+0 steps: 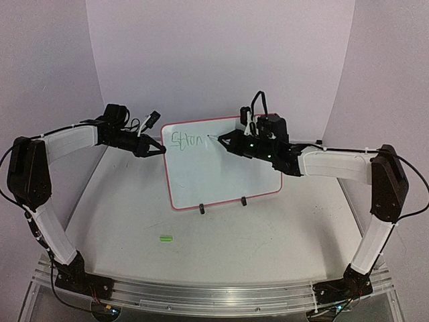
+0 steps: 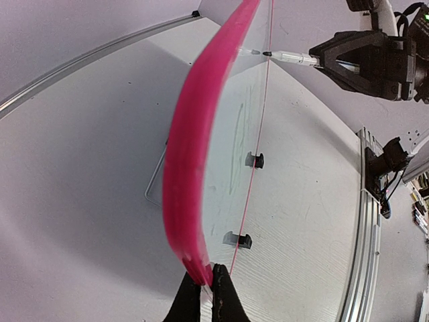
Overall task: Write a sentence on the whiteboard
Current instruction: Write a sentence at the center of the board.
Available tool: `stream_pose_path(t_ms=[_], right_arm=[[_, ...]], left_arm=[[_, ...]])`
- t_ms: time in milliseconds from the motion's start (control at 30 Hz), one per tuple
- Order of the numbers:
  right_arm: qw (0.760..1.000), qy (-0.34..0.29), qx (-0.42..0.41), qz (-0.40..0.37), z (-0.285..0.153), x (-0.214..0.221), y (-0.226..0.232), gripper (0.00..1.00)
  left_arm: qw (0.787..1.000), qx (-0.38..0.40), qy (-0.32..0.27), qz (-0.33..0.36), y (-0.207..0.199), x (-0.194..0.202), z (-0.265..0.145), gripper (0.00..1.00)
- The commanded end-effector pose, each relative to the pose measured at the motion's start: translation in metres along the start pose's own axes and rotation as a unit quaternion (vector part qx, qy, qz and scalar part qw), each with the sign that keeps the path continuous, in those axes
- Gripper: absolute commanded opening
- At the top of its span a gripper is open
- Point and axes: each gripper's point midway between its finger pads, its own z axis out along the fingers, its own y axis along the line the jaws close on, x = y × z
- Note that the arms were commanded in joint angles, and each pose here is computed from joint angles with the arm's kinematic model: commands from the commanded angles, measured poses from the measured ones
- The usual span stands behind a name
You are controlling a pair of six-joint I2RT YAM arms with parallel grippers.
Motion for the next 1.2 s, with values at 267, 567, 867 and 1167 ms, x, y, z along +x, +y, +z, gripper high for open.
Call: stream_pose_path(t_ms=[267,567,867,1167], right_arm=[[1.0,-0.016,-0.027,-0.003,0.014,-0.014,0.01,0.0],[1.0,0.008,-0.018,0.005,0.014,0.007,-0.003,0.0],[1.0,0.003,0.003,0.006,0.005,0.009,-0.012,0.0],[0.999,-0.03,0.012,-0.004,-0.002,-0.013,-0.005,0.0]], left_arm=[[0.999,-0.03,0.032,0.021,0.007,0.014,0.007,0.0],[0.999,-0.031,0.032,0.021,0.007,0.014,0.007,0.0],[0.999,-0.029,0.033,0.021,0.006,0.014,0.008,0.0],[0.999,-0.029,0.035,0.02,0.007,0.016,0.009,0.0]])
